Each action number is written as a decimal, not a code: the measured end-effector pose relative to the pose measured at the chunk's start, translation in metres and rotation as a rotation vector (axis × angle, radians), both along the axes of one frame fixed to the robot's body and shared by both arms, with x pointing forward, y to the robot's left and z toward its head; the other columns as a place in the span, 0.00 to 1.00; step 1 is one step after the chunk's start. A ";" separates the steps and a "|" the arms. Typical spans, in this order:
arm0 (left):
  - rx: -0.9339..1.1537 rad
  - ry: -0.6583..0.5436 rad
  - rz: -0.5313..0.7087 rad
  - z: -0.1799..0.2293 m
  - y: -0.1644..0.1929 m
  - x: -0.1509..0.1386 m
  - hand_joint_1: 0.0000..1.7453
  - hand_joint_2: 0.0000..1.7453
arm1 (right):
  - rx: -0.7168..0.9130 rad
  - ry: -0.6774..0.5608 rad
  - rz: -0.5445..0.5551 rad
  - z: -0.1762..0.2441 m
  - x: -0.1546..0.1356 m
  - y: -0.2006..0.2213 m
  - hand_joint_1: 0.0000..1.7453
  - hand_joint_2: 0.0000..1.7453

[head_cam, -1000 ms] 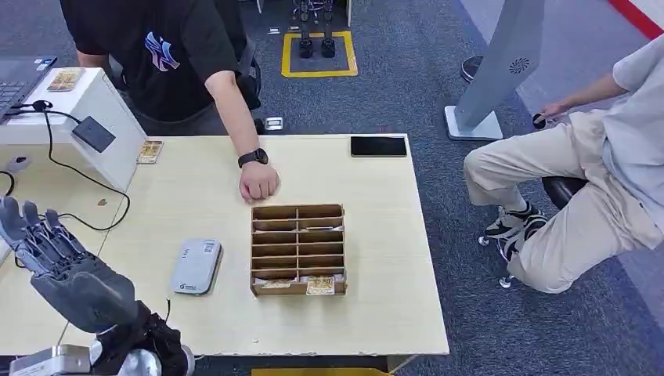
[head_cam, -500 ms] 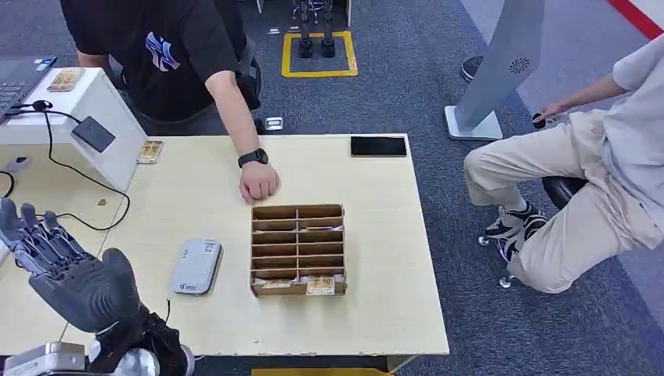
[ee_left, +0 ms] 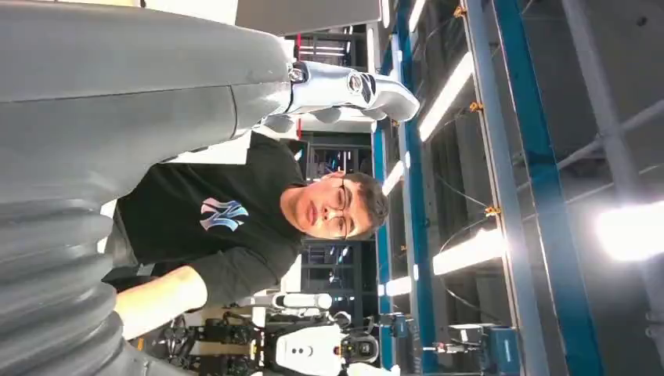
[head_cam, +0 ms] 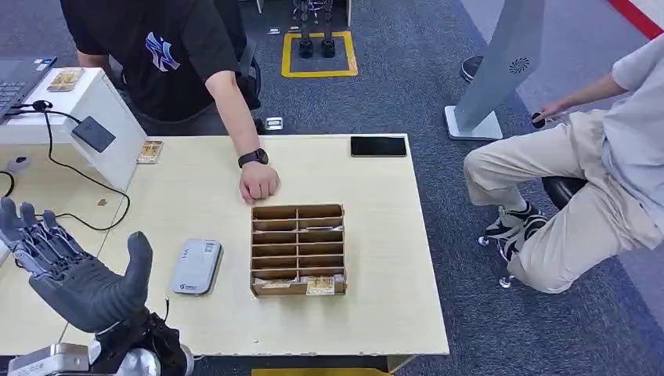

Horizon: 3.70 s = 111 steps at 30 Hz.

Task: Pass the card to the sensor for recognition and then transmit it.

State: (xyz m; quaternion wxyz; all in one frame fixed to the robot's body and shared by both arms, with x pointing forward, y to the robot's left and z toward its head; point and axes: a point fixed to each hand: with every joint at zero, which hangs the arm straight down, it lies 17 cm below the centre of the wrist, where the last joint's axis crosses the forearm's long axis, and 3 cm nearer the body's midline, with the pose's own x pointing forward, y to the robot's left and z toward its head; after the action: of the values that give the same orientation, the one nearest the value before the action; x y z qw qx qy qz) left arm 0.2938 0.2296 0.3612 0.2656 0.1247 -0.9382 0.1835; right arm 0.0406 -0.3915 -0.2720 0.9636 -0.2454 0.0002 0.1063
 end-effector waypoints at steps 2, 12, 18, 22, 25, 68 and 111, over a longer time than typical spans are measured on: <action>0.000 0.000 0.000 0.000 0.000 0.000 0.00 1.00 | 0.000 0.000 0.000 0.000 0.000 0.000 0.00 1.00; 0.006 -0.002 0.003 0.001 -0.001 0.000 0.00 1.00 | -0.006 -0.002 0.013 0.000 0.002 -0.002 0.00 0.00; -0.002 0.001 0.000 0.000 0.000 0.000 0.00 1.00 | -0.012 -0.003 0.015 0.001 0.002 -0.003 0.00 0.00; -0.003 0.001 -0.001 0.000 0.000 0.000 0.00 1.00 | -0.016 -0.004 0.013 0.001 0.002 -0.004 0.00 1.00; -0.006 0.002 -0.002 -0.001 0.001 0.000 0.00 0.00 | -0.017 -0.004 0.013 0.001 0.002 -0.004 0.00 1.00; -0.008 0.017 -0.005 -0.005 0.001 0.001 0.00 0.00 | -0.002 0.010 0.027 0.000 0.000 0.000 0.00 0.00; -0.078 0.100 -0.233 -0.037 -0.014 0.024 0.00 1.00 | 0.003 0.005 0.014 0.000 0.000 0.005 0.00 0.00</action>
State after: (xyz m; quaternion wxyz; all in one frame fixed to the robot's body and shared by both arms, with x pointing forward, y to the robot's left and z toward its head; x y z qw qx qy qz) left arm 0.3178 0.2160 0.3242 0.3364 0.0136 -0.9240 0.1812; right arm 0.0405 -0.3870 -0.2725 0.9631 -0.2437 0.0005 0.1137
